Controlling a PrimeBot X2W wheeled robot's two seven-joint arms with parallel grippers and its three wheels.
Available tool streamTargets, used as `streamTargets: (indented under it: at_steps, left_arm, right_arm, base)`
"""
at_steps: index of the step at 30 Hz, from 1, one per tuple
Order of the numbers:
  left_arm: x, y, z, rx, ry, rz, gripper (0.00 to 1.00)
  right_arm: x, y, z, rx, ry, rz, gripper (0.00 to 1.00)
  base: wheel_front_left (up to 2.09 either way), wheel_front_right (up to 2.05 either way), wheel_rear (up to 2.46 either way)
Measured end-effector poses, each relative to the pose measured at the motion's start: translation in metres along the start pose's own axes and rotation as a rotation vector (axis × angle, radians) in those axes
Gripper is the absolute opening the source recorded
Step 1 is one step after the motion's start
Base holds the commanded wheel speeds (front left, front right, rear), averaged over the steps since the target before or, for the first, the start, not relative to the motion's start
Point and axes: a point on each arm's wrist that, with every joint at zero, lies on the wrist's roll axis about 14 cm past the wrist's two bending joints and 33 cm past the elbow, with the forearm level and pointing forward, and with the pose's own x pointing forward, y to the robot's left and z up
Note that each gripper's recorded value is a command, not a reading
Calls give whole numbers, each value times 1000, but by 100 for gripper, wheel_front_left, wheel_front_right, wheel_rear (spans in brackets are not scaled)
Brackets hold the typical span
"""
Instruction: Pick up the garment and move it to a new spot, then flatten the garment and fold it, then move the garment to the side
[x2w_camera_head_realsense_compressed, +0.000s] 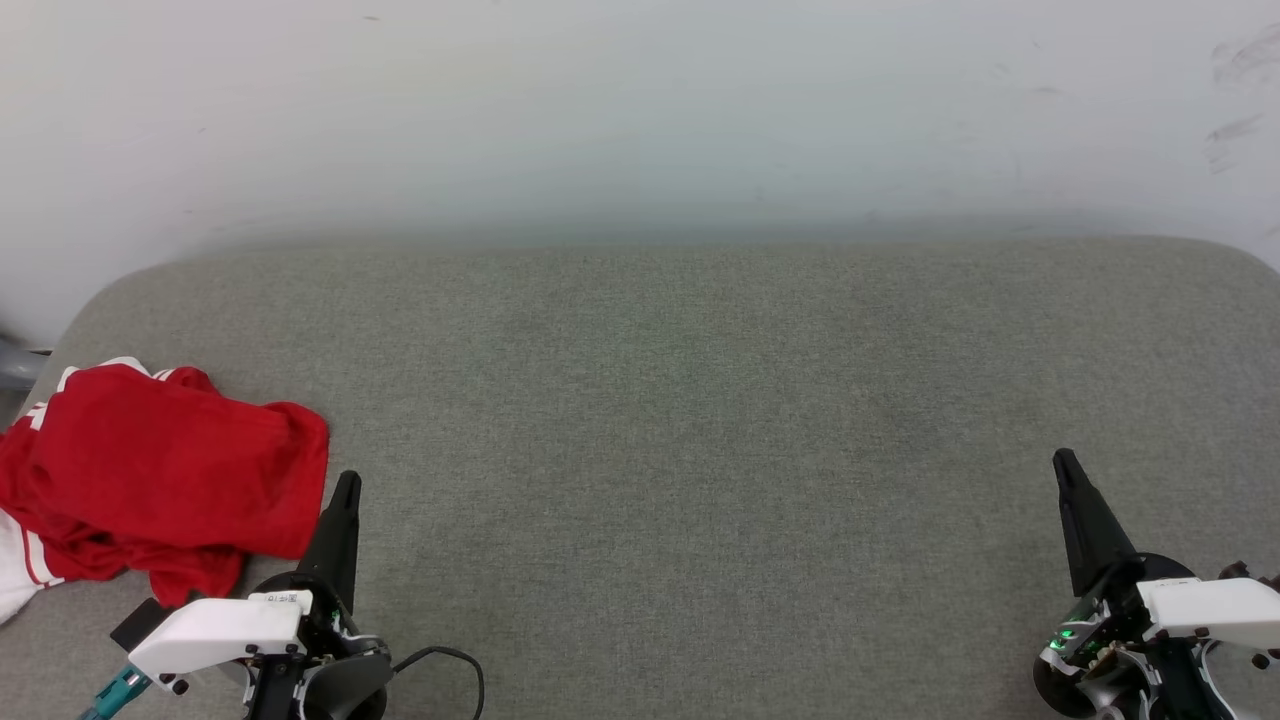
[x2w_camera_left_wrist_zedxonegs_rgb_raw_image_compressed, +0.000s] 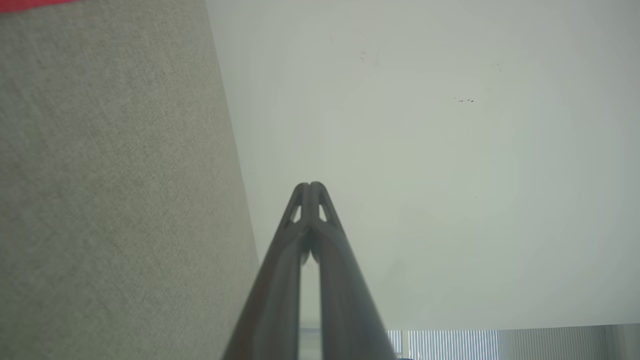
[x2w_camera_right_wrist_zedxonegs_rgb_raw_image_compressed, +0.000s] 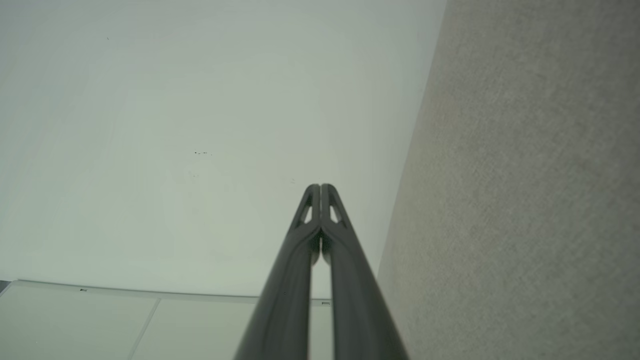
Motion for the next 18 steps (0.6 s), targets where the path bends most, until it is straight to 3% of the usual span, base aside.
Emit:
streamTargets:
  at_steps: [18]
  left_arm:
    - [0, 0, 0, 0, 0, 0, 0]
  right_arm:
    - [0, 0, 0, 0, 0, 0, 0]
  base:
    - [0, 0, 0]
